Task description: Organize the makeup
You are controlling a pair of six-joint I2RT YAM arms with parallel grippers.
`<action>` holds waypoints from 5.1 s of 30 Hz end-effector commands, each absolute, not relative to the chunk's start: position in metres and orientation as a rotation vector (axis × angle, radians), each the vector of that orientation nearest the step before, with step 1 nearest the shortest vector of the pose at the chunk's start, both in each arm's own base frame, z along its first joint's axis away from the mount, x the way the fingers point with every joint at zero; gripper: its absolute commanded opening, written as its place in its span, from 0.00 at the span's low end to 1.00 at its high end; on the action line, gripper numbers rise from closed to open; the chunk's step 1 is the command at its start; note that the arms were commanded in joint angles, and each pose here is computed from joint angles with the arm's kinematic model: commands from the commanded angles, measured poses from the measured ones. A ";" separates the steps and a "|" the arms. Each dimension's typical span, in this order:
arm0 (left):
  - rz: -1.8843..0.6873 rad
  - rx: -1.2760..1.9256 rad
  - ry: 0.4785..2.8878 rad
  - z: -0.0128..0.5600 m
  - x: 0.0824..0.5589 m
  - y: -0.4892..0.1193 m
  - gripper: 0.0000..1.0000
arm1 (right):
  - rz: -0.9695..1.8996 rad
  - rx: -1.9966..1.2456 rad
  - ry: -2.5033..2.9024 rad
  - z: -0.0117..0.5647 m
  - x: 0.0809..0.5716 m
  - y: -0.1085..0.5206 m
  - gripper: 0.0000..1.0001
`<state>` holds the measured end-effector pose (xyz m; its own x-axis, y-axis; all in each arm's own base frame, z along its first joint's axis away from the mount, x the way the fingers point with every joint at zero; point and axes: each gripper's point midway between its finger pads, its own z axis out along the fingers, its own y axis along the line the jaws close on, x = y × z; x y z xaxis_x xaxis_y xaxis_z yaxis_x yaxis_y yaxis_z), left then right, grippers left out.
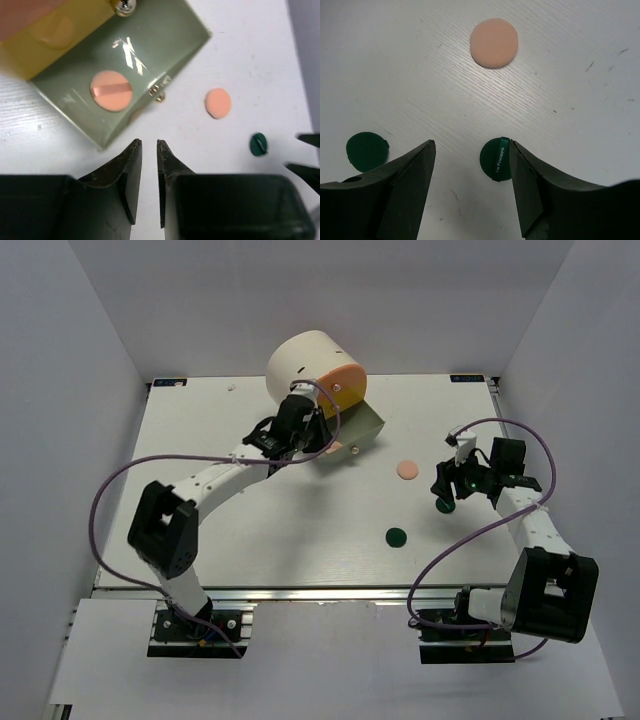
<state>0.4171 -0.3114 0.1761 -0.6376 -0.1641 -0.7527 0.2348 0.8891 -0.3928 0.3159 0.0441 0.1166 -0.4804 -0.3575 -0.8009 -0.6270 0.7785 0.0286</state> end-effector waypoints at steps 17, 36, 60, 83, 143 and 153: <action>-0.911 0.002 2.028 0.200 0.309 -0.269 0.78 | 0.325 -0.710 2.406 0.080 0.332 0.011 0.66; -0.905 -0.038 2.061 0.181 0.293 -0.257 0.81 | 0.272 -0.775 2.570 0.033 0.320 -0.008 0.52; -0.886 -0.044 2.079 0.173 0.296 -0.257 0.81 | 0.353 -0.858 2.545 0.018 0.319 0.008 0.00; -0.808 -0.118 2.057 0.178 0.292 -0.234 0.82 | 0.500 -0.880 1.847 0.225 0.468 0.225 0.00; -0.837 -0.187 2.047 0.174 0.279 -0.224 0.91 | 0.401 -0.883 2.299 0.078 0.419 0.113 0.61; -0.830 -0.194 2.054 0.171 0.277 -0.222 0.91 | 0.322 -0.906 2.311 0.062 0.437 0.104 0.61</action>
<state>0.2761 -0.2216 0.1598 -0.6131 -0.4107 -0.6749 0.1526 0.7767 -0.6112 0.4176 0.1087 0.0543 -0.6024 -0.5097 -0.6143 -0.6774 0.7335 0.0556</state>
